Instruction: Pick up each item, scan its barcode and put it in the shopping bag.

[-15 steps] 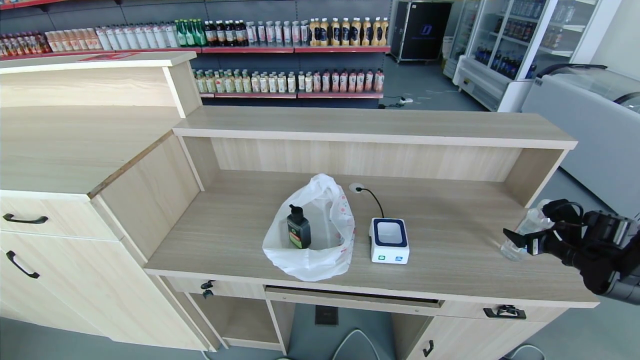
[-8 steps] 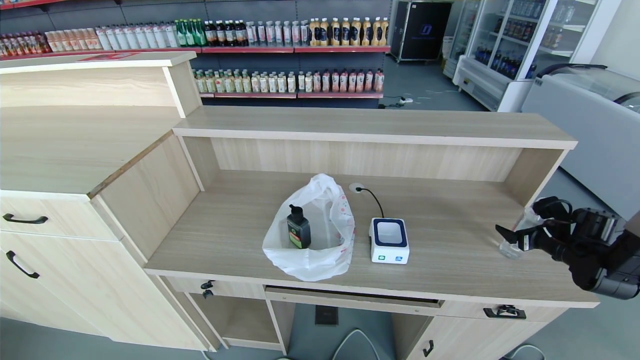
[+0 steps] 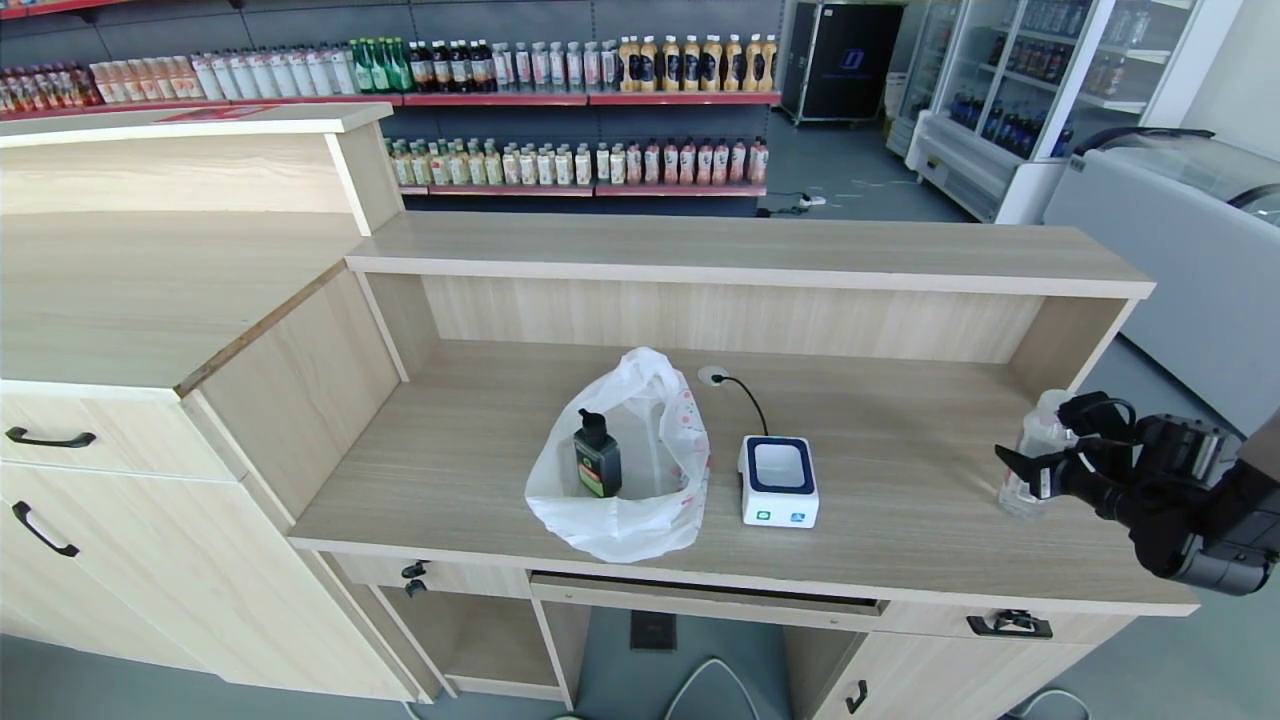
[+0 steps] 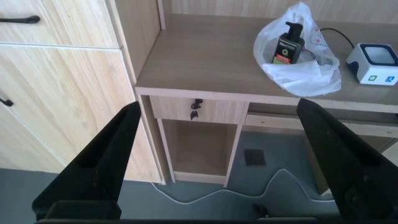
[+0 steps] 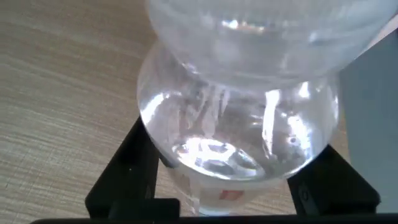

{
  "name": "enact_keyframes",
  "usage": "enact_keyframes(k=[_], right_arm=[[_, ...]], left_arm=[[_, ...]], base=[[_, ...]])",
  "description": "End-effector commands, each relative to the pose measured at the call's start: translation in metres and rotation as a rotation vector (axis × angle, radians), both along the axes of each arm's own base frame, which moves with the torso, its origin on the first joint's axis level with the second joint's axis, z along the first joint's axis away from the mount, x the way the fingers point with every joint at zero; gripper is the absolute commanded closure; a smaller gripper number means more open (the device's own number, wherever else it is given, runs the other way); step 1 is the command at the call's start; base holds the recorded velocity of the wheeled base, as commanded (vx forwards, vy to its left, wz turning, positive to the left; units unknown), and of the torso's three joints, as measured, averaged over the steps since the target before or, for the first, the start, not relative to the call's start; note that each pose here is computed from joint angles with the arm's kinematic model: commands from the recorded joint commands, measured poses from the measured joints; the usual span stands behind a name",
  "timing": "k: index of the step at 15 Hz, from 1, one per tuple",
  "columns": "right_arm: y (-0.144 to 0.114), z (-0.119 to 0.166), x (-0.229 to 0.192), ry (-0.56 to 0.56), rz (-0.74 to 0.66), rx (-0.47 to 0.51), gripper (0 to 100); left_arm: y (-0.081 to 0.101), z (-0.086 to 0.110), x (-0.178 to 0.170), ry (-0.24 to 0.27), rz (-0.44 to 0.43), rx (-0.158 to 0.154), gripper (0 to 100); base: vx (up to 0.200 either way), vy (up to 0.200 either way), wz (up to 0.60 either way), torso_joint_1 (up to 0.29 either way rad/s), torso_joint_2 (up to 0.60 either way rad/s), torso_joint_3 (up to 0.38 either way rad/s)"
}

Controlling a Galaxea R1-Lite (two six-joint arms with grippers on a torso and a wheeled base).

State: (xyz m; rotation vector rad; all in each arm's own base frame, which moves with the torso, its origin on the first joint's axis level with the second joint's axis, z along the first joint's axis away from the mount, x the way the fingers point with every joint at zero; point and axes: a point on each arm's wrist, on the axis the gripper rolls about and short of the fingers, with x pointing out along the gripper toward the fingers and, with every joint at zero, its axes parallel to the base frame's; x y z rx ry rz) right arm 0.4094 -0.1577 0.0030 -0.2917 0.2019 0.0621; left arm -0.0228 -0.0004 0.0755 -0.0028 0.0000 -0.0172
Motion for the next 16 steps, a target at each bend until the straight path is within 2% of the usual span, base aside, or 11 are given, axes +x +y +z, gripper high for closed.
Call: enact_keyframes(k=[1, 8, 10, 12, 13, 16], right_arm=[[0.000, 0.000, 0.001, -0.003, 0.000, -0.002, 100], [-0.001, 0.002, 0.001, -0.005, -0.009, -0.003, 100], [-0.001, 0.007, 0.000, 0.012, -0.077, 0.007, 100], [0.003, 0.021, -0.001, -0.005, -0.100, 0.099, 100], [0.004, 0.024, -0.001, -0.010, -0.101, 0.111, 100], [0.019, 0.065, -0.017, -0.008, -0.104, 0.246, 100]], left_arm=[[0.000, 0.000, 0.000, 0.000, 0.000, 0.000, 0], [0.000, 0.000, 0.000, 0.002, 0.000, 0.000, 0], [0.000, 0.000, 0.000, 0.002, 0.002, 0.000, 0], [0.000, 0.000, 0.000, 0.000, 0.000, 0.000, 0], [0.000, 0.000, 0.000, 0.002, 0.000, 0.000, 0], [0.000, 0.000, 0.000, 0.002, 0.000, 0.000, 0]], base=[[0.000, 0.000, 0.00, 0.000, 0.00, 0.000], [0.000, 0.000, 0.00, 0.000, 0.00, 0.000], [0.000, 0.000, 0.00, 0.000, 0.00, 0.000], [0.000, 0.000, 0.00, 0.000, 0.00, 0.000], [0.000, 0.000, 0.00, 0.000, 0.00, 0.000], [0.000, 0.000, 0.00, 0.000, 0.00, 0.000]])
